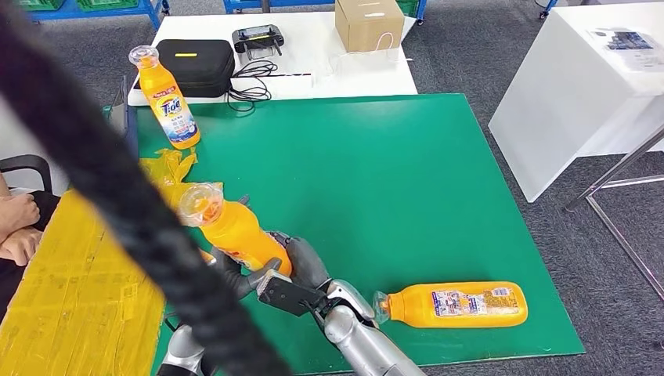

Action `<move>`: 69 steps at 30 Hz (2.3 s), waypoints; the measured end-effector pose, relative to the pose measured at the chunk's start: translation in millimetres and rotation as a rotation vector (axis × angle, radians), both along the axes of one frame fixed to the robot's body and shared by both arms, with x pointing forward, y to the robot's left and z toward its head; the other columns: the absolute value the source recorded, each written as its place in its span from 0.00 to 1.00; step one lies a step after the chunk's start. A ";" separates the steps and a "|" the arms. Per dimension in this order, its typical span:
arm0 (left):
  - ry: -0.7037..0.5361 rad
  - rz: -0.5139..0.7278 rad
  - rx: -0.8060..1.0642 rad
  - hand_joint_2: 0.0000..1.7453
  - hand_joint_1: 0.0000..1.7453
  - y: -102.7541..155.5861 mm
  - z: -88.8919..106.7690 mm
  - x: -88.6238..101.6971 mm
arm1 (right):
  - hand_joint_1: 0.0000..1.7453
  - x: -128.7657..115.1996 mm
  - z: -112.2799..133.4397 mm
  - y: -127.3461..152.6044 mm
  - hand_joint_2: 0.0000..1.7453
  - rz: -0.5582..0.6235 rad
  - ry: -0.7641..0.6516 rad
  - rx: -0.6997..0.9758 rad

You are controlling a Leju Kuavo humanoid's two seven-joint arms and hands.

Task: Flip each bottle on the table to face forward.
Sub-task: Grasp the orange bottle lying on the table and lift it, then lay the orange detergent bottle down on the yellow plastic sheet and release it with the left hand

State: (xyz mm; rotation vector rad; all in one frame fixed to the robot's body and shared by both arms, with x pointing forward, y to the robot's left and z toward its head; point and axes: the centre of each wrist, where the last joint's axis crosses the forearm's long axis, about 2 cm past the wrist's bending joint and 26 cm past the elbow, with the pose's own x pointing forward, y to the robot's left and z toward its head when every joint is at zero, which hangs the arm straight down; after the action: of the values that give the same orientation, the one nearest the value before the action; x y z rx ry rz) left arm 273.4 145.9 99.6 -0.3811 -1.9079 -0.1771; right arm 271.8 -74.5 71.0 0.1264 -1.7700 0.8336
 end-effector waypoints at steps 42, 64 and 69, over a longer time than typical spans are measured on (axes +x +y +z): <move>-0.228 0.392 0.132 1.00 1.00 39.2 41.6 27.2 | 0.00 -17.7 4.0 -14.5 1.00 -0.109 -0.105 0.010; -0.185 0.728 1.763 1.00 1.00 213.8 -35.8 73.7 | 0.00 2.9 72.0 -115.6 1.00 -0.279 -0.557 -0.071; -0.072 0.697 1.818 1.00 0.01 218.8 -44.3 75.0 | 0.00 3.2 74.0 -124.7 1.00 -0.292 -0.588 -0.101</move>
State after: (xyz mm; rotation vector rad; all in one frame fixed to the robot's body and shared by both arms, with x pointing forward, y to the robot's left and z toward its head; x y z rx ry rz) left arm 348.5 364.6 55.2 1.4509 -1.1481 -1.2594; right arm 275.0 -199.2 145.0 -0.4802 -2.2134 0.7893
